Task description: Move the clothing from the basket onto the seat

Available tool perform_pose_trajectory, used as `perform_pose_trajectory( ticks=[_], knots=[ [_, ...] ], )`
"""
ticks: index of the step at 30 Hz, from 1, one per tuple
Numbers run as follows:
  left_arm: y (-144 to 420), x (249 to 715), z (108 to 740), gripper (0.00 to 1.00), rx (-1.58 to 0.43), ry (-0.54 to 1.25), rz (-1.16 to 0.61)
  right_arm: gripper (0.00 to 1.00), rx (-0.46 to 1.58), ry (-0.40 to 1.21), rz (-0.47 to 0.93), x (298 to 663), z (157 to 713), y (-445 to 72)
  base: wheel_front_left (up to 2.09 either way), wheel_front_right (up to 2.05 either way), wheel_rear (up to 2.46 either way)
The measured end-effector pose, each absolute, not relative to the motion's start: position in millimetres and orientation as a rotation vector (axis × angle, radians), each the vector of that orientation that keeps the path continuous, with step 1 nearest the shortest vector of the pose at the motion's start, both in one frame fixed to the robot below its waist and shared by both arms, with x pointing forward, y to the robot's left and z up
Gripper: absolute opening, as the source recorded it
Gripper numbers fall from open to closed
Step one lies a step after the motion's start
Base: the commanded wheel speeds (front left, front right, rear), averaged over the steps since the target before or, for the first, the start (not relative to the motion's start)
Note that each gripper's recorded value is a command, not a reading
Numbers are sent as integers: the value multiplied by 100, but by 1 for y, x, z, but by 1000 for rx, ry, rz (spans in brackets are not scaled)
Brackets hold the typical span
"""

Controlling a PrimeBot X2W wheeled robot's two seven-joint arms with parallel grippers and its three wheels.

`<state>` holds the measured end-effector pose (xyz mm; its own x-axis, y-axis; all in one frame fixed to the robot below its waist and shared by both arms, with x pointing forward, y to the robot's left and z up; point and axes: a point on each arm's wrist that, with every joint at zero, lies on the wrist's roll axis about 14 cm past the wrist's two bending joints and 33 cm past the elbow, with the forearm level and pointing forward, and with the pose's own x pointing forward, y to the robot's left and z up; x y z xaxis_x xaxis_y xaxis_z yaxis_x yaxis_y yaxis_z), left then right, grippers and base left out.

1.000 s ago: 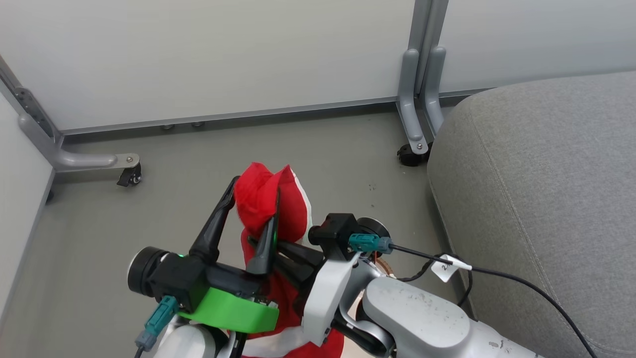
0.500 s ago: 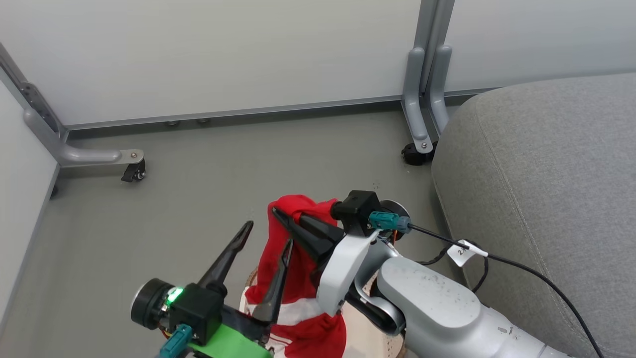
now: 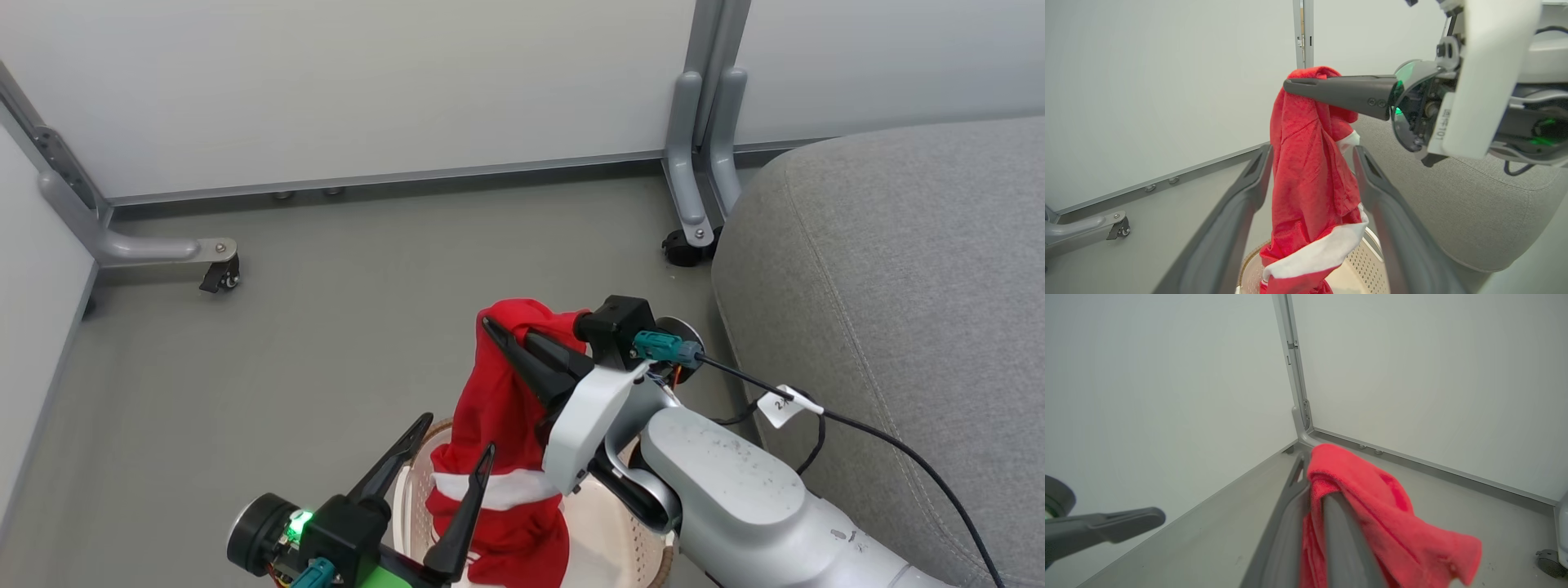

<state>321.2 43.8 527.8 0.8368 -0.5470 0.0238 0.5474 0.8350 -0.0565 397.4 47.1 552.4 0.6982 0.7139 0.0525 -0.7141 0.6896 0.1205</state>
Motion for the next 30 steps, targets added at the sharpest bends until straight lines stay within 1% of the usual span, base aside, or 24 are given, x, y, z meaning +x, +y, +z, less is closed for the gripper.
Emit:
perform_pose_trajectory(
  ticks=[8,14,21,30],
  knots=[
    [32,322,523,100,-68,11,-624,0,131,8,755,401,547,32,0,0,0],
    [11,326,518,100,-67,32,-706,0,127,8,681,407,544,6,0,0,0],
    [-22,335,515,100,-50,39,-834,0,121,1,538,417,541,-45,0,0,0],
    [-71,340,510,100,-43,52,-1015,0,126,6,292,417,531,-130,0,0,0]
  ],
)
